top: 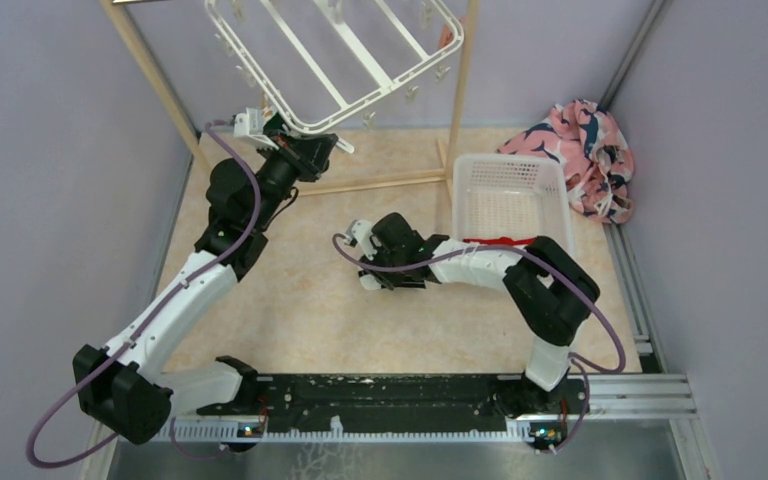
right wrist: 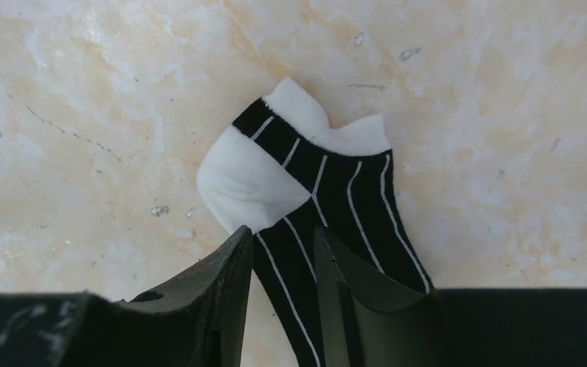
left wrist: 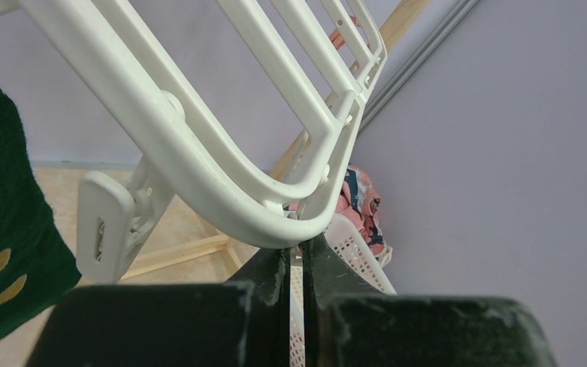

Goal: Clip the socks to the hanger
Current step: Place the sock at the center of the board.

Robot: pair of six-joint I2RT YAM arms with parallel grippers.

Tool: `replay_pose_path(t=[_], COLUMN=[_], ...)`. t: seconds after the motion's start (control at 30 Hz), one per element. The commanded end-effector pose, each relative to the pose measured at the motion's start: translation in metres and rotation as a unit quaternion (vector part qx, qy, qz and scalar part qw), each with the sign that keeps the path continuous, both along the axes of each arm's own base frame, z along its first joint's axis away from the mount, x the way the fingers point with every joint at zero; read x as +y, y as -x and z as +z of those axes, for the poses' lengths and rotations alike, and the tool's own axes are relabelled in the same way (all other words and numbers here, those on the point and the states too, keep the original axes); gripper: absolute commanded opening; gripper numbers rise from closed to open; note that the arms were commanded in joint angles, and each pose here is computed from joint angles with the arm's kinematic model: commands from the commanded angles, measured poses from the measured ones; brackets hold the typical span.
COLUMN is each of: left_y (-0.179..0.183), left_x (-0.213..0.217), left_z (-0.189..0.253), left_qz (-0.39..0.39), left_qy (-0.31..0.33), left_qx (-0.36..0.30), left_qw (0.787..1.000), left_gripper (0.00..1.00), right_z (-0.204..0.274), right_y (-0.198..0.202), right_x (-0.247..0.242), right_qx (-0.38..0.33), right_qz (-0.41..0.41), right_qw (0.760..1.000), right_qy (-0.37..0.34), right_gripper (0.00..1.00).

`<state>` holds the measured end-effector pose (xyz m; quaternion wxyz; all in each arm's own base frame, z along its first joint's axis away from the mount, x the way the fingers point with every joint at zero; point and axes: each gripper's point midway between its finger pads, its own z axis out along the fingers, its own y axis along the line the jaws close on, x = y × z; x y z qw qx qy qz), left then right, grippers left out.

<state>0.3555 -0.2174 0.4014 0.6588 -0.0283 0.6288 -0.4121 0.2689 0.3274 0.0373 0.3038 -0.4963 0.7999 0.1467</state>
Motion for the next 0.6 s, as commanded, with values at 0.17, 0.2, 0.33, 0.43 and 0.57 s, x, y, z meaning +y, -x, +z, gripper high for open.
replay_pose_path(t=[0.17,0.2,0.33,0.43,0.57], left_y=[0.002,0.002,0.004,0.004,0.004], left_x=[-0.004,-0.003,-0.003,-0.003,-0.003], left_z=[-0.022,-0.021,-0.021,-0.023,-0.024], left_qz=[-0.011,-0.009,-0.009,-0.009,-0.010], left_qy=[-0.029,-0.029,-0.029,-0.030,-0.030], left_qx=[0.031,0.030,0.029,0.031,0.031], left_qw=[0.999,0.999,0.999,0.999,0.999], left_gripper=[0.00,0.00,0.00,0.00,0.00], right_z=[0.062,0.058,0.048,0.047,0.041], right_y=[-0.028,-0.030,-0.046,-0.055,-0.059], right_x=[0.023,0.024,0.024,0.028,0.035], right_qx=[-0.072,-0.069,-0.083,-0.080,-0.074], right_qz=[-0.029,-0.033,-0.067,-0.078,-0.074], right_qw=[0.994,0.995,0.993,0.991,0.992], right_qy=[-0.070,-0.067,-0.060,-0.073,-0.074], right_gripper=[0.36,0.37,0.48,0.49,0.49])
